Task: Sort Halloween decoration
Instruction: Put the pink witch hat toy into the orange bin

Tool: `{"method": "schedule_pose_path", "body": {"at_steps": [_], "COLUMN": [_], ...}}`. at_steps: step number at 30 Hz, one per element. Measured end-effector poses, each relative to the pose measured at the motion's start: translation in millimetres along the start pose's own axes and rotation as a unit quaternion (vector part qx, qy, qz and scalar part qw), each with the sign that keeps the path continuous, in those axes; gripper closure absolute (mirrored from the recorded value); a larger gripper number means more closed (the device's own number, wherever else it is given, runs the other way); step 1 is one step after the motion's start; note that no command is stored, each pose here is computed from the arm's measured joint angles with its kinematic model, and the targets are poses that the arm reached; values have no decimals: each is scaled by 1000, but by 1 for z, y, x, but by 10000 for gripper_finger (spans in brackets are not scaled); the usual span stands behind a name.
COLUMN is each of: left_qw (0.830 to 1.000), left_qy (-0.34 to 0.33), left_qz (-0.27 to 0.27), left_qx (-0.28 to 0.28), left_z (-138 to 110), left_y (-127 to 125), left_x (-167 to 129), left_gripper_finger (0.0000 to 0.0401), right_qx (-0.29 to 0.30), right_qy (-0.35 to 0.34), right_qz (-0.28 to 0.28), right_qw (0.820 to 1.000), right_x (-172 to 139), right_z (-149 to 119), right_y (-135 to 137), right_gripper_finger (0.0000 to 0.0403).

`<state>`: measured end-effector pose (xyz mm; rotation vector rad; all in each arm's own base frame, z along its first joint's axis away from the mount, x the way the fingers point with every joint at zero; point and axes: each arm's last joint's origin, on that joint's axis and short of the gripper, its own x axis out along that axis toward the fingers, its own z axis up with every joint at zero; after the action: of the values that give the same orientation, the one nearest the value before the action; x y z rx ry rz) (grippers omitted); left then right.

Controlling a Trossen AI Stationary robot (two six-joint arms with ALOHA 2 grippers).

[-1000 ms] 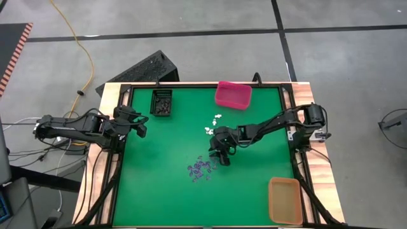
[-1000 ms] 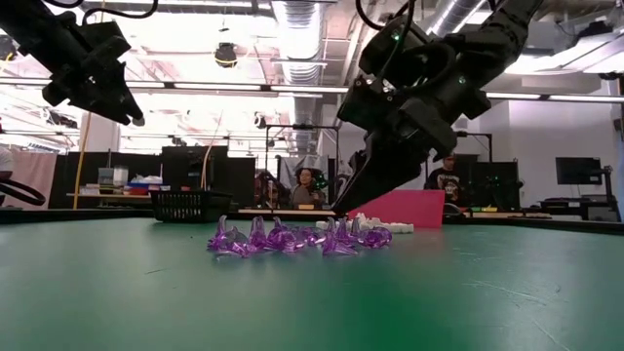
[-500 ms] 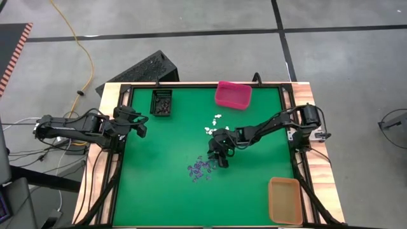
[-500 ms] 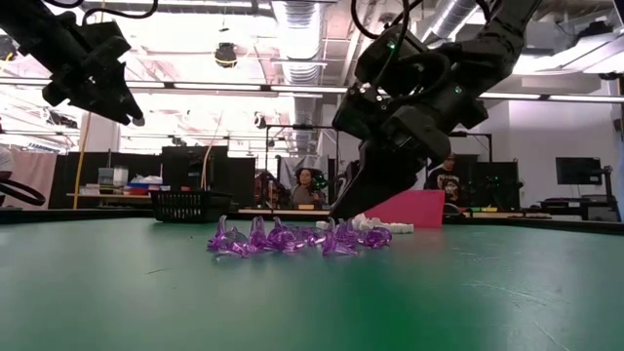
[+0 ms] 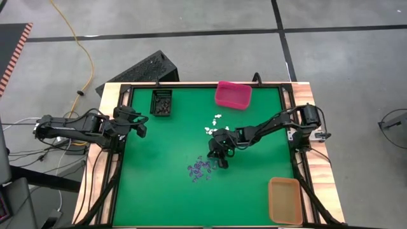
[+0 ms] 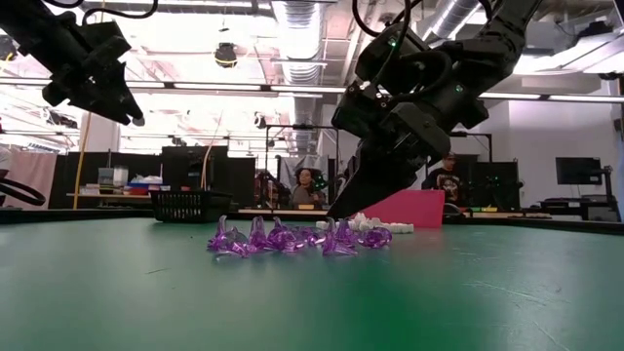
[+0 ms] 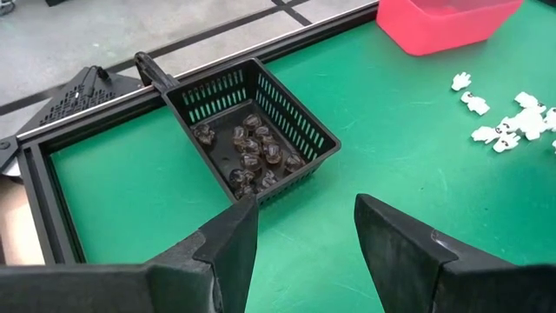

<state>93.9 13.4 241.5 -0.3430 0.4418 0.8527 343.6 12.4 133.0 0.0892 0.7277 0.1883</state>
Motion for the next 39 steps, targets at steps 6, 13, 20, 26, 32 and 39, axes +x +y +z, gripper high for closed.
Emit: {"method": "schedule_pose_path", "body": {"at_steps": [6,13,20,26,32,39], "left_qw": [1000,1000,1000,1000,1000,1000], "left_qy": [0,0,0,0,0,0], "left_qz": [0,0,0,0,0,0], "left_qx": [0,0,1,1,1,1], "left_z": [0,0,0,0,0,0], "left_y": [0,0,0,0,0,0], "left_x": [0,0,0,0,0,0], "left_gripper_finger": [218,218,218,218,218,218], "right_qx": [11,13,22,14,19,22], "right_qy": [-1,-28,-49,-42,-11,21], "right_qz": [0,-10,-20,-17,-19,-35], "right_qw": [1000,999,998,999,1000,999], "right_x": [-1,-19,-36,-38,-21,-1], "right_z": [1,13,24,24,12,-4], "right_y": [0,1,3,6,3,-6], "right_gripper_finger": [387,387,387,338,237,197]}}
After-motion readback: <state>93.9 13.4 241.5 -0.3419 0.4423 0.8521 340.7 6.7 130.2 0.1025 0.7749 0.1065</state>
